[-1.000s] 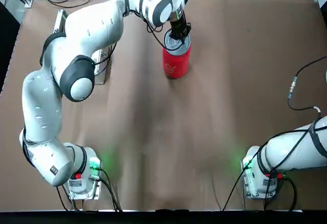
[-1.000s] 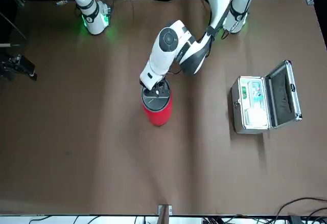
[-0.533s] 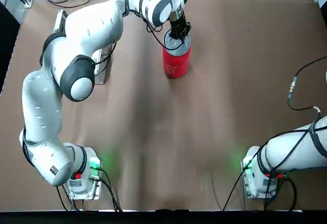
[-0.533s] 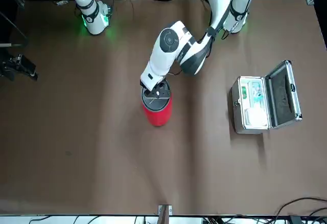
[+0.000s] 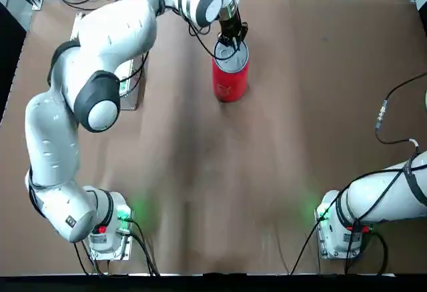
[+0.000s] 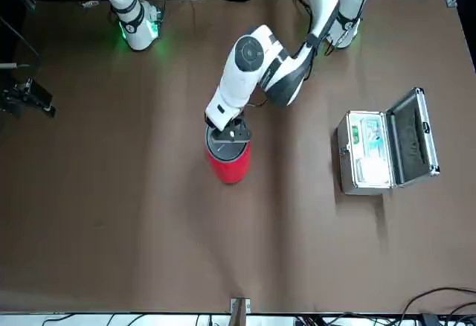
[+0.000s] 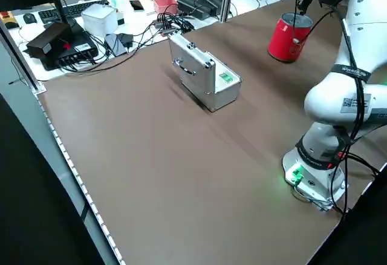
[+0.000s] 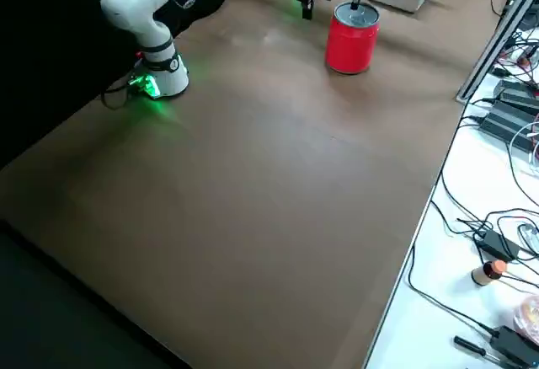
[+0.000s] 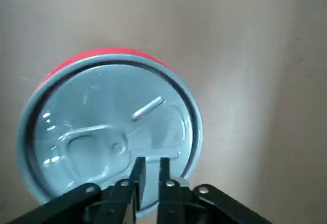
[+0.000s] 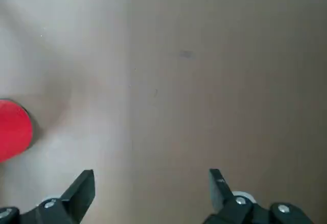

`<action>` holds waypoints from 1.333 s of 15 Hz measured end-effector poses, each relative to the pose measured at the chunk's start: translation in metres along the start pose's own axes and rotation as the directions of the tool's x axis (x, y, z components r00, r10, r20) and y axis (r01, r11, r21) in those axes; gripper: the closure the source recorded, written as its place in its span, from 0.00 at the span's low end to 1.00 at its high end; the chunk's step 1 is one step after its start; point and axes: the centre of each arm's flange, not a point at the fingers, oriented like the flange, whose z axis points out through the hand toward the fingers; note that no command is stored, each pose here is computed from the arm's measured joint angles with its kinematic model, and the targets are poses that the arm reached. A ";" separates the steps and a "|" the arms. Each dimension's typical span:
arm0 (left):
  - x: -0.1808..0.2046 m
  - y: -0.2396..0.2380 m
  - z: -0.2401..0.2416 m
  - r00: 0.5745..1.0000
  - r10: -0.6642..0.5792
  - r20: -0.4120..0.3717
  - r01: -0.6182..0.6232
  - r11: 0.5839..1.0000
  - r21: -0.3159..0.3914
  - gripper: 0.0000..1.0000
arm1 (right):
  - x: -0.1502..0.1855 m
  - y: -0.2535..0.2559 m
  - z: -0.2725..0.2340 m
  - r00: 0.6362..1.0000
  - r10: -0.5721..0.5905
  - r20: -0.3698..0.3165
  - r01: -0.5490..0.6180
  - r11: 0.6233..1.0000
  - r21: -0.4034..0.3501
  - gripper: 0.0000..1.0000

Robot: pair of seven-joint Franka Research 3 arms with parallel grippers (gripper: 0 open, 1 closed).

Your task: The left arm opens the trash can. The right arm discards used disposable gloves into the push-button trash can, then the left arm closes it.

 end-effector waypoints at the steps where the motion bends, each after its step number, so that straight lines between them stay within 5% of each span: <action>1: 0.001 -0.001 -0.011 1.000 -0.004 -0.003 0.004 1.000 0.002 0.73 | 0.000 -0.001 0.000 1.000 -0.001 0.000 0.001 1.000 0.000 0.02; 9: 0.067 -0.100 -0.137 0.999 -0.036 0.004 0.035 0.992 0.123 0.03 | 0.000 -0.004 -0.001 1.000 -0.007 -0.001 0.007 1.000 0.001 0.02; 16: 0.125 -0.276 -0.279 0.989 0.142 0.052 -0.149 0.972 0.181 0.00 | 0.000 -0.009 -0.001 1.000 -0.017 -0.002 0.017 1.000 0.001 0.02; 20: 0.129 -0.322 -0.312 0.975 0.214 0.066 -0.223 0.955 0.196 0.00 | 0.000 -0.009 -0.001 1.000 -0.017 -0.002 0.017 1.000 0.001 0.02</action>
